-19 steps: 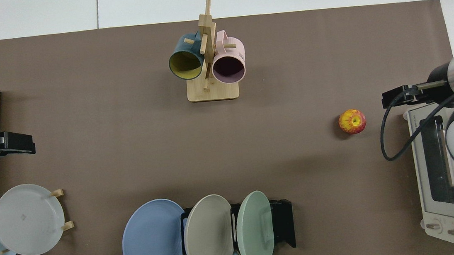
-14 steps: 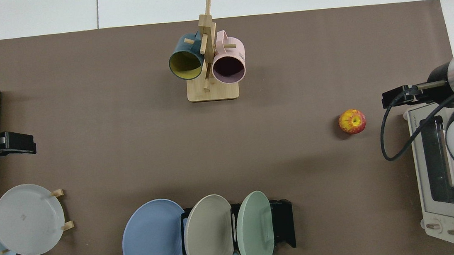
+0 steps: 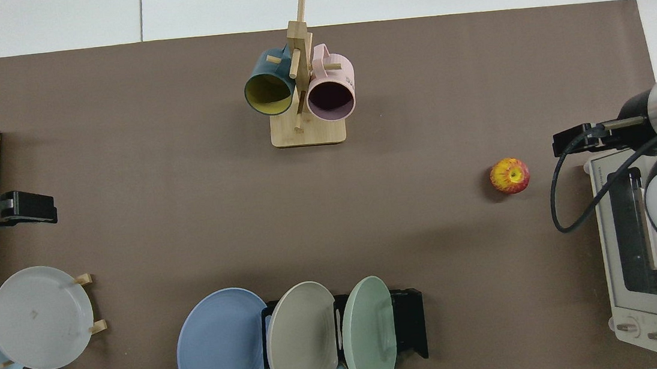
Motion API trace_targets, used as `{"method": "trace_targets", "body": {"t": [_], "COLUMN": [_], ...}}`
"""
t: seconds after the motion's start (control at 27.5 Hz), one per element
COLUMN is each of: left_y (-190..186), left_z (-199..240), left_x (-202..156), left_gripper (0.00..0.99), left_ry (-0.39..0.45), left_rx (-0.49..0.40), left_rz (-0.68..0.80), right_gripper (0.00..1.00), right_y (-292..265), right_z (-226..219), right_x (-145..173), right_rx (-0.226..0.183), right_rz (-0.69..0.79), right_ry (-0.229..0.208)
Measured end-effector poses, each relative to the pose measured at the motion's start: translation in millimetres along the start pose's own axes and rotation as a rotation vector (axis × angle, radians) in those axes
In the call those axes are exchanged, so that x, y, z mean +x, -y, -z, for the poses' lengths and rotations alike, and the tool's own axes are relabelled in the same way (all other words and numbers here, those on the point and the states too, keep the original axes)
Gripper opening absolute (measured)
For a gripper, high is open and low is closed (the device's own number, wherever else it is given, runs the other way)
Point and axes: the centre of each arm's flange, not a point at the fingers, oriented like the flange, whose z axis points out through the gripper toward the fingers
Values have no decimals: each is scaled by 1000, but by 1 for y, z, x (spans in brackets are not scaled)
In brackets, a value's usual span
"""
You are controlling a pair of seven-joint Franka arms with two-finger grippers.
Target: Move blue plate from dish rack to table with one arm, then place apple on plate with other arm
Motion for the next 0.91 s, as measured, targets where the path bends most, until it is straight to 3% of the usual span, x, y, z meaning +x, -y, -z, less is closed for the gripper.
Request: {"method": "trace_targets", "body": {"t": [0.4,0.62,0.91], "left_y": [-17,-72,-154], "left_z": [-9,-30,-91], "left_x": [-10,-45,-124], "left_gripper": [987,987,987], "left_ry": [14,-29,-77], "left_rx": [30,161,321], "left_rz": [-33,-44,-27], "right_gripper": [1000,1000,1000], "right_y": [0,0,7], "right_z": [0,0,-2], "right_x": [0,0,-3], "right_rx": [0,0,-1], "right_rz": [0,0,30], "right_ry": [0,0,24]}}
